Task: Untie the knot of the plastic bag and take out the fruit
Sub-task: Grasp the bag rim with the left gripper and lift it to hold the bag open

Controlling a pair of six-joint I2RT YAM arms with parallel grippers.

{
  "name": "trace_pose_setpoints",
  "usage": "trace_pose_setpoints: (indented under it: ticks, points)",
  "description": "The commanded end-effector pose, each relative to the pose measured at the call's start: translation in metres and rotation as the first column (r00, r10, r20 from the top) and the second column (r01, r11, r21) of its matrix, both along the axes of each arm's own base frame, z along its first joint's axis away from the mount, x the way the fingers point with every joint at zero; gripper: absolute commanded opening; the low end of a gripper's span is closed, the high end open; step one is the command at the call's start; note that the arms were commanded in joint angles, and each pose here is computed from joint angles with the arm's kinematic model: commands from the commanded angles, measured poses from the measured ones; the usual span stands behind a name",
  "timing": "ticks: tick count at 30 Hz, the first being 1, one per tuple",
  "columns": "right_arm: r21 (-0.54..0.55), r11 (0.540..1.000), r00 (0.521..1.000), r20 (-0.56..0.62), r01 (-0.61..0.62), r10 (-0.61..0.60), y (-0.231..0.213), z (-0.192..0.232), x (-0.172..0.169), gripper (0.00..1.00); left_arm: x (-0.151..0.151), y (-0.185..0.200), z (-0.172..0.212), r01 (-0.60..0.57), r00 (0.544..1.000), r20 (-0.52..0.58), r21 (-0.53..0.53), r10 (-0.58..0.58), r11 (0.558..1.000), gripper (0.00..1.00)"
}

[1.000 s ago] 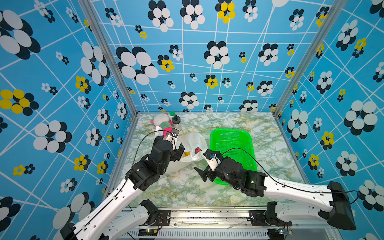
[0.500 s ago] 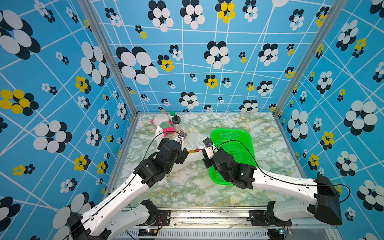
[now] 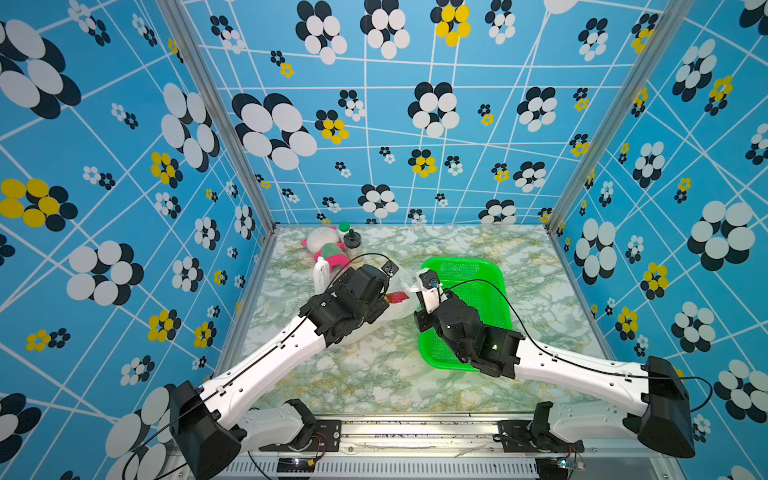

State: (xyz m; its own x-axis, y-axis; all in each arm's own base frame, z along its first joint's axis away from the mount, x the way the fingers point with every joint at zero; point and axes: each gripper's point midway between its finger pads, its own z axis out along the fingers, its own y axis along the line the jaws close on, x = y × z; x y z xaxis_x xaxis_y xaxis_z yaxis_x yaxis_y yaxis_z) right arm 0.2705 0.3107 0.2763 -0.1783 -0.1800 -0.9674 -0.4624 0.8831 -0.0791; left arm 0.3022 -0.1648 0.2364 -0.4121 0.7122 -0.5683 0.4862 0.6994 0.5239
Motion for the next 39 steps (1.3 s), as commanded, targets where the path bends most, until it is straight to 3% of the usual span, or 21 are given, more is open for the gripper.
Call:
trace_pose_setpoints:
  ticks: [1, 18, 20, 22, 24, 28, 29, 31, 39]
  points:
    - [0.021, 1.0, 1.0, -0.008, 0.021, -0.021, -0.008, 0.001, 0.0, 0.0, -0.005, 0.001, -0.002, 0.029, 0.999, -0.033, 0.038, -0.028, 0.999, 0.95]
    - [0.033, 0.999, 0.999, -0.017, 0.034, -0.033, -0.016, 0.0, -0.001, 0.0, 0.011, 0.008, -0.021, -0.036, 0.996, -0.073, 0.131, 0.046, 0.991, 0.96]
    - [0.036, 0.999, 1.0, -0.017, 0.025, -0.025, -0.015, 0.001, -0.001, 0.0, 0.018, 0.012, -0.021, -0.061, 0.995, -0.072, 0.131, 0.07, 0.99, 0.84]
    - [0.034, 0.999, 1.0, -0.02, 0.022, -0.021, -0.014, 0.0, -0.001, 0.0, 0.027, 0.015, -0.02, -0.084, 0.994, -0.064, 0.121, 0.093, 0.989, 0.58]
    - [0.032, 0.999, 1.0, -0.022, 0.019, -0.018, -0.013, -0.002, -0.002, 0.0, 0.034, 0.019, -0.019, -0.106, 0.992, -0.057, 0.117, 0.114, 0.987, 0.39]
    - [0.036, 0.999, 1.0, -0.021, 0.021, -0.021, -0.015, -0.003, -0.002, 0.0, 0.048, 0.023, -0.021, -0.134, 0.988, -0.067, 0.101, 0.141, 0.986, 0.37]
    - [0.037, 0.999, 1.0, -0.02, 0.022, -0.021, -0.015, -0.003, -0.002, 0.0, 0.051, 0.022, -0.019, -0.138, 0.987, -0.067, 0.09, 0.145, 0.986, 0.29]
    - [0.037, 0.999, 1.0, -0.019, 0.019, -0.019, -0.013, -0.003, -0.001, 0.0, 0.059, 0.022, -0.012, -0.146, 0.987, -0.054, 0.055, 0.149, 0.988, 0.02]
    - [0.086, 0.996, 0.999, -0.03, 0.035, -0.033, 0.011, -0.003, 0.019, 0.0, 0.125, 0.055, 0.07, -0.297, 0.947, 0.11, -0.062, 0.303, 0.953, 0.0]
